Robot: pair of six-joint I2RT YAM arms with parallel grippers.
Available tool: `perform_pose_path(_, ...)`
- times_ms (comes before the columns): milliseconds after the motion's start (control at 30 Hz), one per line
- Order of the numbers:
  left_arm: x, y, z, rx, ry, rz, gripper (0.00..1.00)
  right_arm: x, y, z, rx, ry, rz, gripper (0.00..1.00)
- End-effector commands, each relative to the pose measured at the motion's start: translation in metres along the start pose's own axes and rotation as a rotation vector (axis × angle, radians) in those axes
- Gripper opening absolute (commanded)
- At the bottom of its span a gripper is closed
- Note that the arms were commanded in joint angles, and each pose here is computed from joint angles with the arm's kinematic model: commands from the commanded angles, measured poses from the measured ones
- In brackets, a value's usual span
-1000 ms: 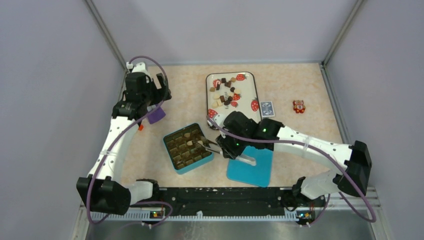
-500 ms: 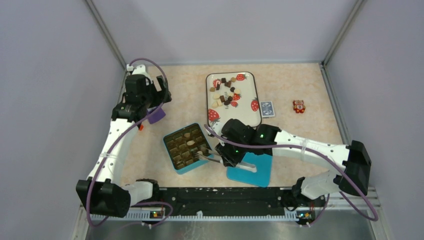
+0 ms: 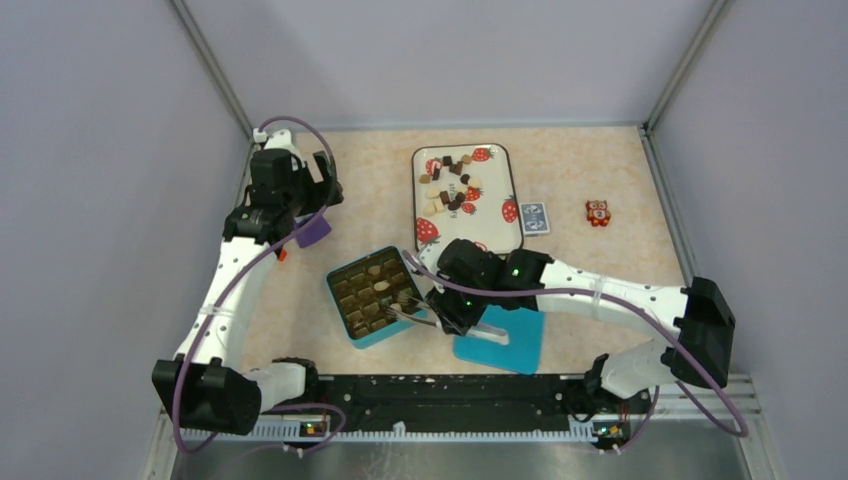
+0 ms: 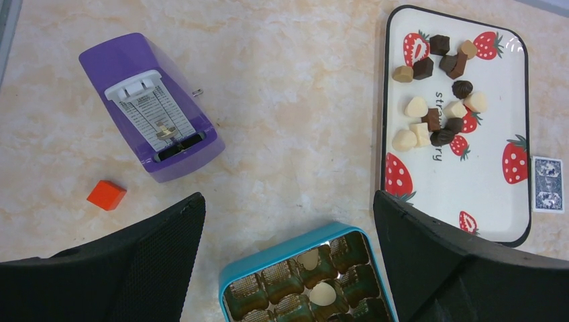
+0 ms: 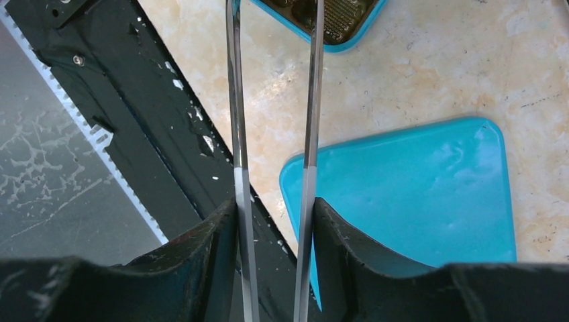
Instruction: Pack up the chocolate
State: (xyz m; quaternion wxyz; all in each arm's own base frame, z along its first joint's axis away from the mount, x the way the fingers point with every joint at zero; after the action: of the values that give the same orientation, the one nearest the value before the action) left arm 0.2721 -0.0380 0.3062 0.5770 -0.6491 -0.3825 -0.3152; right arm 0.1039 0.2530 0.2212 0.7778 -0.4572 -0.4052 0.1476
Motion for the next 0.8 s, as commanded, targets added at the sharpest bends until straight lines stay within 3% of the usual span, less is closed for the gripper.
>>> perform_pose_path(0, 0.011, -0.009, -0.001, -0.008, -0.002, -0.058, 0.99, 0.010, -0.003, 0.009, 0.027, -0.017, -0.049, 0.42)
perform_pose_path(233, 0.010, -0.007, -0.001, -0.011, -0.003, -0.052, 0.99, 0.013, -0.004, 0.009, 0.024, -0.020, -0.060, 0.41)
perform_pose_path(433, 0.012, -0.007, -0.001, -0.009, 0.000, -0.058, 0.99, 0.028, -0.026, 0.012, 0.002, -0.021, -0.170, 0.19)
perform_pose_path(533, 0.012, -0.007, -0.001, -0.007, 0.001, -0.059, 0.99, 0.039, -0.043, 0.008, -0.018, -0.013, -0.239, 0.18)
perform_pose_path(667, 0.013, -0.008, 0.000, 0.000, 0.008, -0.059, 0.99, 0.054, -0.064, -0.025, -0.044, 0.101, -0.351, 0.19)
perform_pose_path(767, 0.013, -0.008, 0.001, 0.004, 0.009, -0.059, 0.99, 0.059, -0.069, -0.075, -0.151, 0.274, -0.395, 0.22)
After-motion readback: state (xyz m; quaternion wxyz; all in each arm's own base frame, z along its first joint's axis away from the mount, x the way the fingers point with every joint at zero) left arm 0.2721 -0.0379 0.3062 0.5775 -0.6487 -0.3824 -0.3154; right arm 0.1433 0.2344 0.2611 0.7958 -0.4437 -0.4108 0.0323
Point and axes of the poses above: each gripper's point midway between its finger pads, its own y axis out along the fingers, its own z axis along the line the jaws close on, x = y × z, the point moved 10 cm from there along -y, back along the fingers, and after that the axes turned 9 degrees about y, right-handed, at the moved point
